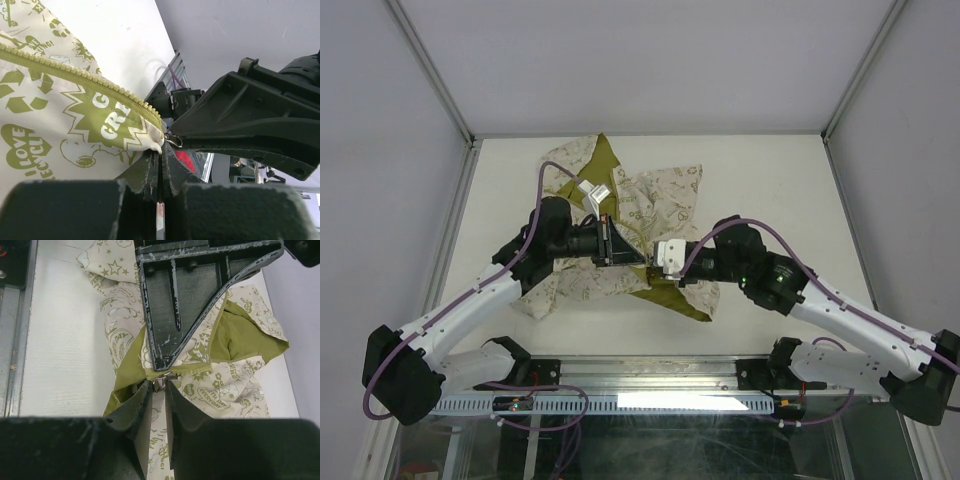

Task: Zip up the jacket

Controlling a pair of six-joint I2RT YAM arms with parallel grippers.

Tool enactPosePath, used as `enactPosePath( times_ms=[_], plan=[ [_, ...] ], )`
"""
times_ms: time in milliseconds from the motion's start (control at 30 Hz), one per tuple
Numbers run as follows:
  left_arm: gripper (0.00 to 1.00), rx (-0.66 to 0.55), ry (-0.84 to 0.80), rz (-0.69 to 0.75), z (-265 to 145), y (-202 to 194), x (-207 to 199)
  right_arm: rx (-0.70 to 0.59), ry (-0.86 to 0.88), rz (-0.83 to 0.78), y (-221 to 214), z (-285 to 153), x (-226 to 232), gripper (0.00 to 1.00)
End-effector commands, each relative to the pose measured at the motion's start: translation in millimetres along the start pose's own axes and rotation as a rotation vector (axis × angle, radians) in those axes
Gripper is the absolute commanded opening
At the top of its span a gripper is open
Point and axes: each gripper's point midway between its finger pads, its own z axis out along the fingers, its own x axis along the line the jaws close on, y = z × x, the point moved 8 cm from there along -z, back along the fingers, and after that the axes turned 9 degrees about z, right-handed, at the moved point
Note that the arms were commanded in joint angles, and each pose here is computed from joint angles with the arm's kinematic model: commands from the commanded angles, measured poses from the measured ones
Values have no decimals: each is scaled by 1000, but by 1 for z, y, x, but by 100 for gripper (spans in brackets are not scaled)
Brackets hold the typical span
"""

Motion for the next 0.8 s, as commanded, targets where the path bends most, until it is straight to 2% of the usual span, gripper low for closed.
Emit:
enactPosePath(
  times_ms=[0, 467, 533, 767],
  plan=[
    [0, -16, -48, 77, -5, 11, -13, -56, 9, 1, 25, -3, -7, 17],
    [0, -8, -70, 106, -9, 10, -18, -21, 46, 65, 15, 10, -8, 6],
    [0, -4, -73, 102, -9, 9, -18, -19, 32, 68, 13, 12, -9, 0],
    [0, 50, -85, 59, -13, -8, -13, 24, -84, 149, 15, 23, -30, 0]
  ],
)
